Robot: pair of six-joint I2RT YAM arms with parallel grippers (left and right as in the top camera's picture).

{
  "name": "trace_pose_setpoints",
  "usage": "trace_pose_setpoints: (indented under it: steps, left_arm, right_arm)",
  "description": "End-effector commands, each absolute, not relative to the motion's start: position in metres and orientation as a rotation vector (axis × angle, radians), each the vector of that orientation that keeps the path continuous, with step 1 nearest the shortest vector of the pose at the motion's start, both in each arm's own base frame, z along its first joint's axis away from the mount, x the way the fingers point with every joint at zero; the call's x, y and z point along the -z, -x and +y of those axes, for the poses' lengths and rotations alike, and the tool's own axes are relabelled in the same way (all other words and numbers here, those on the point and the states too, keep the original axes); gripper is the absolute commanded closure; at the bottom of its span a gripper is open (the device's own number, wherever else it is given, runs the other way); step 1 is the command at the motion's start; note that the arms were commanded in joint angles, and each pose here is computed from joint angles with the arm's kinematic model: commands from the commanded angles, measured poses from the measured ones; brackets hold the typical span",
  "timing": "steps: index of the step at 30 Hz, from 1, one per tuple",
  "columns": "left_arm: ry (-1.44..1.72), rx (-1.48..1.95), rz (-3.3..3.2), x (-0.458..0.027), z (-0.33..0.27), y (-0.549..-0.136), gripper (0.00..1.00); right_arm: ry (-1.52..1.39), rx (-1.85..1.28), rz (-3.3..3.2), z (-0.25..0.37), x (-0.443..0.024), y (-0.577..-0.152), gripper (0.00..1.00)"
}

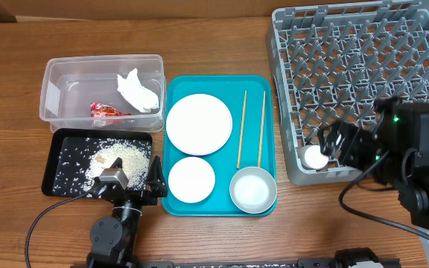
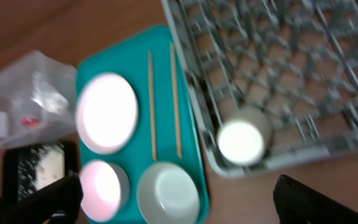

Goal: Sort waste into correct bins and load items into the dishwasher
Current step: 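Move the right gripper to the small white bowl on the tray, then grasp the small white bowl rim with the right gripper and lift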

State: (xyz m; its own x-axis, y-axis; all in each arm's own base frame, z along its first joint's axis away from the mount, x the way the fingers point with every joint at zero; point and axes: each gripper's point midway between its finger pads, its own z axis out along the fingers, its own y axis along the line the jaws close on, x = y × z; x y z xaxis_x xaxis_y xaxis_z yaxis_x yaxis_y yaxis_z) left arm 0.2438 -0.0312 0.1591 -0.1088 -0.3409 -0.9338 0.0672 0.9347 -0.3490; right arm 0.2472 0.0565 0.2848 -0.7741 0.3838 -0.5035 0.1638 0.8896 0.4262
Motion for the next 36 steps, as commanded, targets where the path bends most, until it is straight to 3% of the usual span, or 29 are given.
trace_pose_setpoints:
  steps: [1, 3, 11, 12, 13, 20, 26, 30, 34, 36]
  left_arm:
    - [0.220, 0.354, 1.641, -0.158, -0.030, -0.244, 0.00]
    - [0.220, 0.354, 1.641, -0.158, -0.030, -0.244, 0.00]
    - [0.219, 0.354, 1.641, -0.158, -0.030, -0.244, 0.00]
    - [0.219, 0.354, 1.641, -0.158, -0.030, -0.244, 0.00]
    - [0.220, 0.354, 1.641, -0.158, -0.030, -0.244, 0.00]
    - [0.220, 0.354, 1.641, -0.158, -0.030, -0.244, 0.00]
    - [0.220, 0.354, 1.641, -0.158, -0.030, -0.244, 0.00]
    - [0.220, 0.354, 1.641, -0.158, -0.030, -0.244, 0.00]
    - [0.220, 0.354, 1.641, -0.158, -0.030, -0.244, 0.00]
    - [0.220, 0.354, 1.641, -0.158, -0.030, -0.244, 0.00]
  right_arm:
    - [-0.369, -0.632, 2.410, 0.074, -0.301, -0.251, 0.14]
    - [-0.338, -0.713, 2.478, 0.089, -0.292, -0.244, 0.20]
    - [-0.139, -0.629, 2.869, 0.134, -0.188, -0.207, 0.24]
    - [-0.095, -0.557, 2.903, 0.135, -0.168, -0.204, 0.22]
    - [-0.074, -0.502, 2.926, 0.135, -0.153, -0.201, 0.11]
    - [-0.262, -0.310, 2.990, 0.125, -0.081, -0.197, 0.20]
    - [-0.291, -0.389, 3.029, 0.137, -0.048, -0.195, 0.48]
    - [-0.263, -0.368, 3.076, 0.140, -0.036, -0.187, 0.61]
    - [-0.234, -0.378, 3.071, 0.145, -0.035, -0.187, 0.65]
    - [-0.229, -0.377, 3.071, 0.146, -0.035, -0.187, 0.75]
